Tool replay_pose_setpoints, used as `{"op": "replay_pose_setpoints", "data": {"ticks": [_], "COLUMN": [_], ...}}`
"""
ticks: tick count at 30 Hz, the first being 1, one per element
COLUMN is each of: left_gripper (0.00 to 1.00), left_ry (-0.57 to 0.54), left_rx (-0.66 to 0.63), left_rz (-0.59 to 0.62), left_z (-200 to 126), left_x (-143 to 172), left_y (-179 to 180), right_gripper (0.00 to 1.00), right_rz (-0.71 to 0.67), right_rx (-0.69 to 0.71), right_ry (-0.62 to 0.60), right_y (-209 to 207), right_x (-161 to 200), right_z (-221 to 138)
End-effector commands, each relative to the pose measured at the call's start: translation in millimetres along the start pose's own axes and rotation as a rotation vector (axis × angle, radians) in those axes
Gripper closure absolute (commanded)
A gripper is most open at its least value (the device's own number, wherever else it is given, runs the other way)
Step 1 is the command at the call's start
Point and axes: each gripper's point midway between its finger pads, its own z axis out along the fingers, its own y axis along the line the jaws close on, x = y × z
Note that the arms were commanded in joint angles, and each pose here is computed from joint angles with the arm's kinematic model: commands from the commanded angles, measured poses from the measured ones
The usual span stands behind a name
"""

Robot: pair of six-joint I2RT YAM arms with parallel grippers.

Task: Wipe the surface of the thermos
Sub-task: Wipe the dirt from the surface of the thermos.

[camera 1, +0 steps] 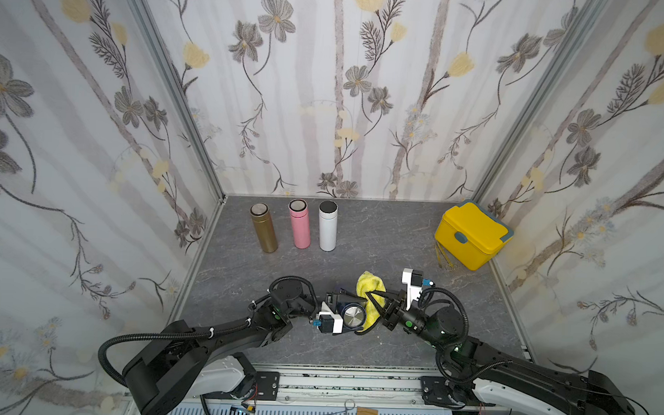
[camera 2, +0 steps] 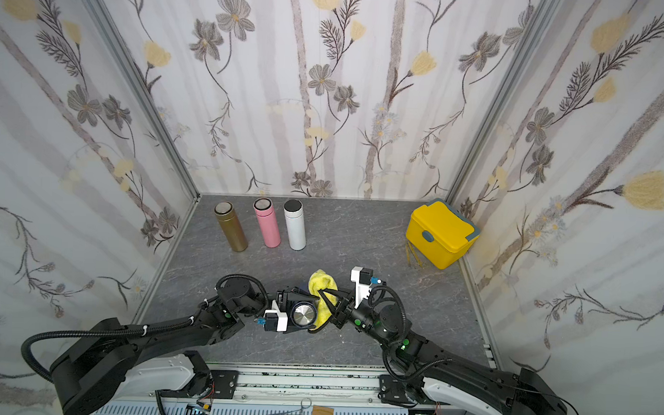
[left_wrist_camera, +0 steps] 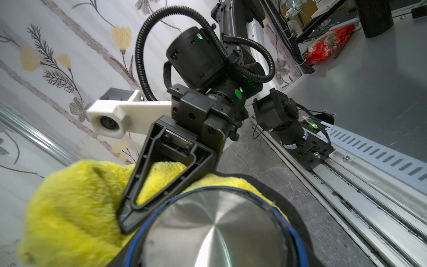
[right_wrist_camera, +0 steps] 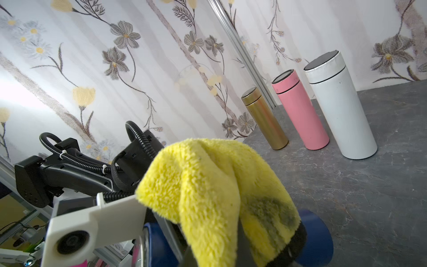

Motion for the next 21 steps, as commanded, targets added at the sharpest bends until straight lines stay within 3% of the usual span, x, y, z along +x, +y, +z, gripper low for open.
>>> {"op": "replay_pose_setpoints", "data": {"ticks": [1, 7, 17, 21], "left_gripper": [1.0, 1.0, 1.0, 1.0], "left_ry": [-0.014, 0.002, -0.041, -0.058], "left_rx": [0.036, 0.054, 0.115, 0.138], "left_rz": [0.065, 0.109, 0.141, 0.152], "left_z": [-3, -6, -7, -8], "left_x": [-3, 1, -3, -6], "left_y": [-10, -18, -31, -35], "right_gripper": [1.0, 1.0, 1.0, 1.0], "right_rz": [-0.016, -0.01, -0.104, -0.099], "right_rx": [0.006, -0.012, -0.098, -0.05], "right_ry": [0.068, 0.162, 0.087, 0.122], "right_y": [-9, -27, 16, -4], "right_x": [21, 66, 13, 34], "right_z": [4, 4, 19, 24]}}
